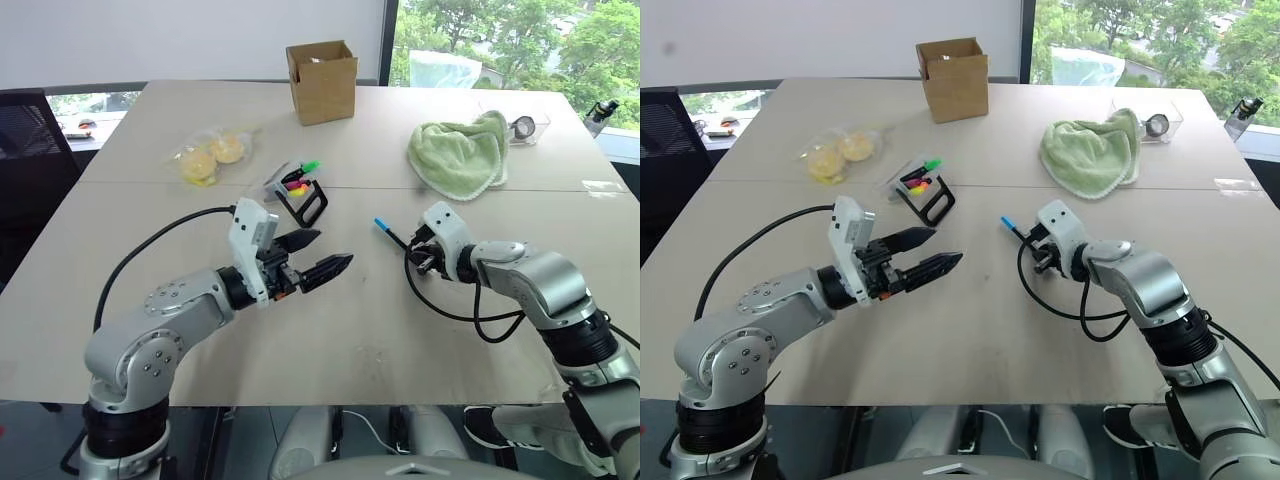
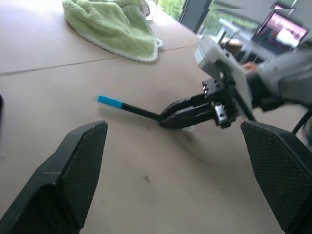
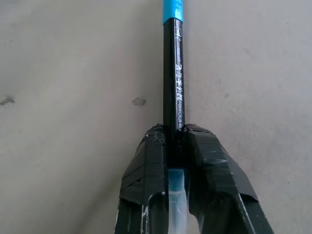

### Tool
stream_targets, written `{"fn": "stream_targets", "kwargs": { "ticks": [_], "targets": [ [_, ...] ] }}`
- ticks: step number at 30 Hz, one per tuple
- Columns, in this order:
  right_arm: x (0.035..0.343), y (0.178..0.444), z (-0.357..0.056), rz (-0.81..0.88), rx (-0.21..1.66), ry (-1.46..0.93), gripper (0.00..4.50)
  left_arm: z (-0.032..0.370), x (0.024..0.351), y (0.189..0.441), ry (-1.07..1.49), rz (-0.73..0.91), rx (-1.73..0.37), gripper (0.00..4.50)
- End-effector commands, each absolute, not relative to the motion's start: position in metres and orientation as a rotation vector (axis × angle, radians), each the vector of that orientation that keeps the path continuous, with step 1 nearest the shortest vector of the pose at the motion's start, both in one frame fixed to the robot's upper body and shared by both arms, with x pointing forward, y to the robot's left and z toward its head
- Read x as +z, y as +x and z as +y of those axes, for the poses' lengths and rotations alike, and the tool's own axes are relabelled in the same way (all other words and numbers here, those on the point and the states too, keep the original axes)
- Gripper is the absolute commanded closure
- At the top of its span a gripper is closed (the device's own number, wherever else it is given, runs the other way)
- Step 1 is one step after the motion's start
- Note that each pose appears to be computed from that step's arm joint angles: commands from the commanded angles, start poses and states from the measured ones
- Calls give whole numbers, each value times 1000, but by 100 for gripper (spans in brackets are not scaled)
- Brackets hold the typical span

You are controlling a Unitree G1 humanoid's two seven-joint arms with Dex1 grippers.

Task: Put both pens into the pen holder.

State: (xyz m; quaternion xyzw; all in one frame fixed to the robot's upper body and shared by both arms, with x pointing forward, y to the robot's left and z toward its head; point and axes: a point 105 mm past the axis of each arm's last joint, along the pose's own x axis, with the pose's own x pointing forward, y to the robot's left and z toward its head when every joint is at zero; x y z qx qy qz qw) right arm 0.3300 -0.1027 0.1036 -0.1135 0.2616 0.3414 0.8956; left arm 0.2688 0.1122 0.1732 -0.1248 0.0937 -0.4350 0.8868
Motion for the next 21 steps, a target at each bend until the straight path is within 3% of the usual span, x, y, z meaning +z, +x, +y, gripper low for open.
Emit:
{"fn": "stream_targets", "kwargs": {
  "ticks": [1, 5, 11, 14, 18, 21],
  "targets": [
    [157, 308, -85, 327, 888, -98, 444, 108, 180, 274, -429, 202, -909, 0],
    [185, 274, -75, 243, 1057, 7, 444, 100, 183, 285, -570, 213, -883, 0],
    [197, 252, -63, 208, 1160, -13, 444, 88, 195, 289, -615, 204, -931, 0],
    [196, 250, -60, 209, 1172, -29, 450, 81, 203, 288, -628, 194, -979, 82],
    [194, 251, -59, 217, 1169, -39, 450, 76, 207, 284, -648, 195, -1033, 284],
    [197, 251, -58, 193, 1177, -50, 450, 77, 204, 283, -632, 204, -1028, 412]
  ]
}}
